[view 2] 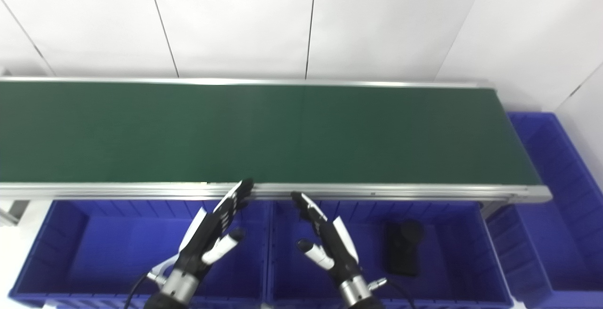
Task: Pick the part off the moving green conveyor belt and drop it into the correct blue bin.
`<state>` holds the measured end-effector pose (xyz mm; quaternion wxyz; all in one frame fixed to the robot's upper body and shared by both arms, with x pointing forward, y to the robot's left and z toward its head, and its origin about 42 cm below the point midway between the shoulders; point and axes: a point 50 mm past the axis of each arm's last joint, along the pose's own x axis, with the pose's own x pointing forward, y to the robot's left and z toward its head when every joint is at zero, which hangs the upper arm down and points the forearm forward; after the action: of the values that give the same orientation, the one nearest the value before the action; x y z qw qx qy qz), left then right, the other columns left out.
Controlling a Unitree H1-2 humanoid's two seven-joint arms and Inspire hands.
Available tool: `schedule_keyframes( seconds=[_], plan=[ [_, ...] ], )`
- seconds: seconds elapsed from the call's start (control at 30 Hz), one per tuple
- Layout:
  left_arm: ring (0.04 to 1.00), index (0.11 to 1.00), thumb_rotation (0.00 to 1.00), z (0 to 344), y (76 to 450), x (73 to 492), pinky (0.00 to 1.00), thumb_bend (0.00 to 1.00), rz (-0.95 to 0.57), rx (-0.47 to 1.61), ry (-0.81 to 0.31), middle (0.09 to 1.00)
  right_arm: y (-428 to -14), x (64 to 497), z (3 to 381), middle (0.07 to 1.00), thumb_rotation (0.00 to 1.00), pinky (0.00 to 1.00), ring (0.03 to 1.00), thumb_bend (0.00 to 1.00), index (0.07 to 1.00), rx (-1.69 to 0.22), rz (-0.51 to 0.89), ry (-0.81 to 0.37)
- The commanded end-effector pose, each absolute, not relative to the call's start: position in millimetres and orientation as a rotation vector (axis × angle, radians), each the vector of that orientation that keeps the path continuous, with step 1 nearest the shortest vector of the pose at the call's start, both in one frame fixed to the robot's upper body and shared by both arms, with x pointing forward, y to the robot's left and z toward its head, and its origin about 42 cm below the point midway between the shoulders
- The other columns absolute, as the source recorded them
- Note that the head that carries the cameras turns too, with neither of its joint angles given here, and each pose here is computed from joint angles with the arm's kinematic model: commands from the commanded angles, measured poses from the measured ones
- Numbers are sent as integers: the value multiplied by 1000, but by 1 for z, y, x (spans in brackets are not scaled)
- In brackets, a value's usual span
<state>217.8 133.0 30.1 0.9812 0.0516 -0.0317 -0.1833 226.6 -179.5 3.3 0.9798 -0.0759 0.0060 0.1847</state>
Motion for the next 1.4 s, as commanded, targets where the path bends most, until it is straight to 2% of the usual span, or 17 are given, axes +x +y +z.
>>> schedule_keyframes(
  seconds=[0.0, 0.57, 0.93, 1.17, 1.37],
  plan=[
    [959, 936, 852, 43, 130, 225, 920, 883, -354, 97, -108, 956, -178, 232, 18, 928, 922, 903, 931, 1000, 911, -125, 377, -67],
    [959, 930, 843, 45, 133, 224, 923, 881, -340, 103, -106, 954, -175, 229, 21, 918, 908, 872, 917, 971, 910, -96, 361, -77],
    [958, 930, 842, 46, 138, 217, 925, 885, -352, 98, -121, 956, -150, 223, 27, 946, 914, 902, 943, 983, 923, -71, 388, -103],
    [950, 929, 882, 47, 147, 214, 906, 871, -378, 218, -145, 951, -133, 220, 31, 955, 911, 928, 948, 967, 934, -45, 330, -114],
    [945, 922, 849, 46, 152, 213, 904, 854, -369, 210, -144, 941, -126, 218, 30, 982, 938, 948, 968, 945, 962, -51, 295, -117]
  ],
)
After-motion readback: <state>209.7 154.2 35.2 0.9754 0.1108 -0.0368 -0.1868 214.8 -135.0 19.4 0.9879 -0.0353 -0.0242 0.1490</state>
